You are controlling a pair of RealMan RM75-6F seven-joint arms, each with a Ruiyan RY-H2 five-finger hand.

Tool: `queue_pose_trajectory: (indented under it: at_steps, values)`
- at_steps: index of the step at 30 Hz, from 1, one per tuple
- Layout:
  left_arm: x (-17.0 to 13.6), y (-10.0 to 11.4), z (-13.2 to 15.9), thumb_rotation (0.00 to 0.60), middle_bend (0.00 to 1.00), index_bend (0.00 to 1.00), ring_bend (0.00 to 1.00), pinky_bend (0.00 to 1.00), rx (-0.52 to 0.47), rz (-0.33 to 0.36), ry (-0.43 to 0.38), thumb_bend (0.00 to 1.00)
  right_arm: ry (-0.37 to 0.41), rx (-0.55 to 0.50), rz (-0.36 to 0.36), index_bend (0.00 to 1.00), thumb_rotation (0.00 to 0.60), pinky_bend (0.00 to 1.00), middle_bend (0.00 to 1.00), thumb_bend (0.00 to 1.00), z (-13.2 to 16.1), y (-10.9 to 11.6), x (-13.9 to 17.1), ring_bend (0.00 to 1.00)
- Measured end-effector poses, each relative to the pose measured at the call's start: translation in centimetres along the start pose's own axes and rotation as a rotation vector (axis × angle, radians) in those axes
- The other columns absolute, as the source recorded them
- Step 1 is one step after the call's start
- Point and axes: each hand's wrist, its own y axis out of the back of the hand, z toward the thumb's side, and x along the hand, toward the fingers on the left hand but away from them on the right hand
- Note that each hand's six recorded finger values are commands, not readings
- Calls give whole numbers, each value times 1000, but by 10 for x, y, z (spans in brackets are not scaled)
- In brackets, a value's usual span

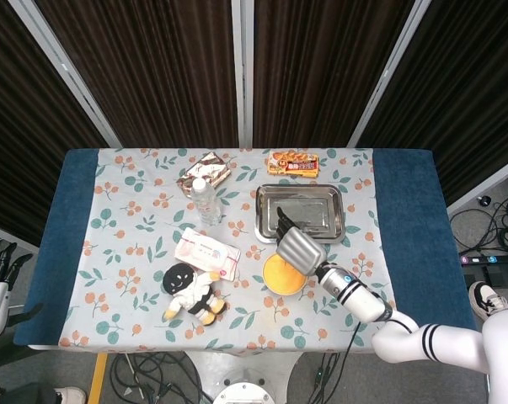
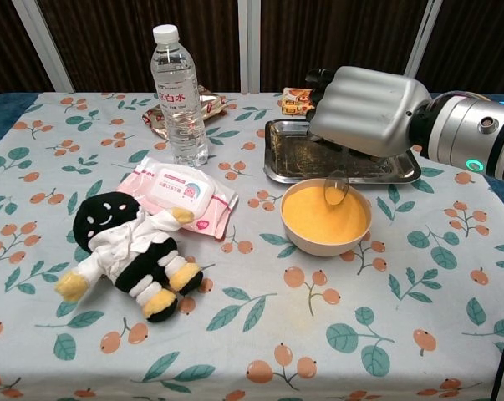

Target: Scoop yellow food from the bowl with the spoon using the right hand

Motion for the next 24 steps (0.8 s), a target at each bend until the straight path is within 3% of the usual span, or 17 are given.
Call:
queue_pose_trajectory:
  at_steps: [5,11,15,24]
  values:
    - [-1,-1,-2,600,110,222,88,116,-6,-5,5,0,48,150,-10,735,600,42,367,411,7,-3,-4,226]
    - [-2,-2,-4,600,110,222,87,116,-11,-8,10,0,82,244,-27,738,600,17,369,412,23,0,-6,219]
    - [-3,-2,-5,600,110,222,87,116,-15,-5,12,0,101,254,-34,738,600,9,368,413,36,4,-6,217]
    - [-5,-4,-8,600,110,222,88,116,-19,-6,19,0,98,168,-19,744,600,7,372,412,47,5,2,223]
